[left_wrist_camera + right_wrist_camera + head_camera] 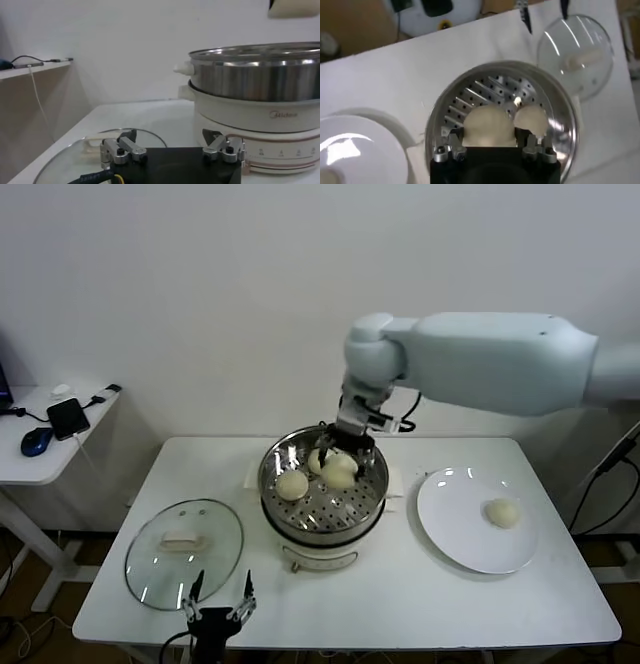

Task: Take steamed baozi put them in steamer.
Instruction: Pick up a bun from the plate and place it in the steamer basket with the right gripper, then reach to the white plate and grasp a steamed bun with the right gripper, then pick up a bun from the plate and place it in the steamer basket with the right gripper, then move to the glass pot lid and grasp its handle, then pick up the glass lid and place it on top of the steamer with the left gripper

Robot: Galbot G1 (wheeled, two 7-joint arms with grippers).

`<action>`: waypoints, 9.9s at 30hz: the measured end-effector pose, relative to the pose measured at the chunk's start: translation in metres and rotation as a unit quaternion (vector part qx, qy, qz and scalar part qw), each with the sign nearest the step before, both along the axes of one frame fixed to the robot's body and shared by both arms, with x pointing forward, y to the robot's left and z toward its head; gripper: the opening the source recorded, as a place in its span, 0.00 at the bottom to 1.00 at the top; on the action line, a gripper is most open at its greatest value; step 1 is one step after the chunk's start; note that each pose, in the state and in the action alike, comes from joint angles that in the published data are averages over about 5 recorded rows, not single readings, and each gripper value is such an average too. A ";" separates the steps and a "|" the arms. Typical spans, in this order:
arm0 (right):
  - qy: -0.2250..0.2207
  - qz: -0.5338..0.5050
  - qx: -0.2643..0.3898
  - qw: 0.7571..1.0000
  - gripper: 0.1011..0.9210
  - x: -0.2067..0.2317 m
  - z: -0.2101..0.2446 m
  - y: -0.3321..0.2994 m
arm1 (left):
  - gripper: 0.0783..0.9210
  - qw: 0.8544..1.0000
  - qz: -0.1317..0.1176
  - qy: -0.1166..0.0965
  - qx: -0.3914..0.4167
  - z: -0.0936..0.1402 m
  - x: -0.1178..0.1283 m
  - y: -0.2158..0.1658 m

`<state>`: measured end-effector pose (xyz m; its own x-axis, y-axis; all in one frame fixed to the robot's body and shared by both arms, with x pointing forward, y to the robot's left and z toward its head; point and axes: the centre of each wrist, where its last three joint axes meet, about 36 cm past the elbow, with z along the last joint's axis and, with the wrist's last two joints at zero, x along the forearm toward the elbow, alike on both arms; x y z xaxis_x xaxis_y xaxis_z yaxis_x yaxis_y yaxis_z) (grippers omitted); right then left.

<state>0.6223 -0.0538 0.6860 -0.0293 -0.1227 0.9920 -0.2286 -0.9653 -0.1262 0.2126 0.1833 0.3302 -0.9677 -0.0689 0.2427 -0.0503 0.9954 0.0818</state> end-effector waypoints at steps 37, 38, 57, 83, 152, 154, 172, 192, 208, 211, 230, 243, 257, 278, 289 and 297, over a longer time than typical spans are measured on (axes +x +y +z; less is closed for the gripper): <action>0.013 -0.060 0.033 0.998 0.88 0.054 -0.004 -0.061 | 0.88 1.000 -0.006 0.001 -0.003 -0.002 -0.005 -0.009; 0.011 -0.086 0.033 0.996 0.88 0.059 0.005 -0.077 | 0.88 1.000 -0.007 0.000 -0.003 -0.002 -0.005 -0.009; 0.009 -0.512 0.015 0.859 0.88 0.057 -0.054 -0.373 | 0.88 1.000 -0.001 0.000 -0.014 0.003 -0.002 -0.006; 0.015 -0.631 0.003 0.775 0.88 0.047 -0.214 -0.435 | 0.88 1.000 0.017 0.010 -0.014 -0.001 -0.007 0.002; 0.077 -0.563 0.100 0.817 0.81 0.042 -0.104 -0.084 | 0.88 1.000 -0.007 -0.004 -0.028 0.011 0.004 -0.007; 0.080 -0.562 0.101 0.817 0.85 0.043 -0.104 -0.084 | 0.88 1.000 -0.007 -0.004 -0.028 0.011 0.003 -0.006; 0.113 -0.568 0.311 0.754 0.88 0.059 -0.029 -0.148 | 0.88 0.999 -0.011 -0.033 -0.035 0.026 0.004 -0.002; 0.010 -0.640 0.644 0.420 0.88 -0.036 -0.143 -0.326 | 0.88 0.996 -0.029 -0.087 0.011 0.033 0.028 0.029; 0.020 -0.703 0.678 0.214 0.88 -0.220 -0.366 -0.375 | 0.88 0.986 -0.014 -0.125 0.110 0.014 0.044 0.050; 0.022 -0.711 0.675 0.195 0.88 -0.254 -0.394 -0.365 | 0.88 0.979 -0.008 -0.134 0.152 0.008 0.047 0.056; -0.006 -0.732 0.664 0.151 0.88 -0.328 -0.427 -0.337 | 0.88 0.789 -0.083 -0.088 0.602 -0.070 0.051 0.147; -0.010 -0.736 0.661 0.143 0.88 -0.331 -0.420 -0.331 | 0.88 0.734 -0.074 -0.034 0.674 -0.090 0.062 0.176; -0.016 -0.738 0.660 0.140 0.88 -0.333 -0.418 -0.333 | 0.88 0.730 -0.079 -0.017 0.679 -0.095 0.078 0.159; -0.018 -0.739 0.658 0.142 0.88 -0.329 -0.421 -0.329 | 0.59 0.725 -0.067 -0.006 0.685 -0.106 0.106 0.154; -0.019 -0.739 0.658 0.144 0.88 -0.323 -0.417 -0.326 | 0.21 0.727 -0.067 -0.005 0.683 -0.117 0.108 0.152; -0.020 -0.741 0.656 0.142 0.88 -0.324 -0.414 -0.327 | 0.06 0.732 -0.062 -0.007 0.679 -0.113 0.105 0.153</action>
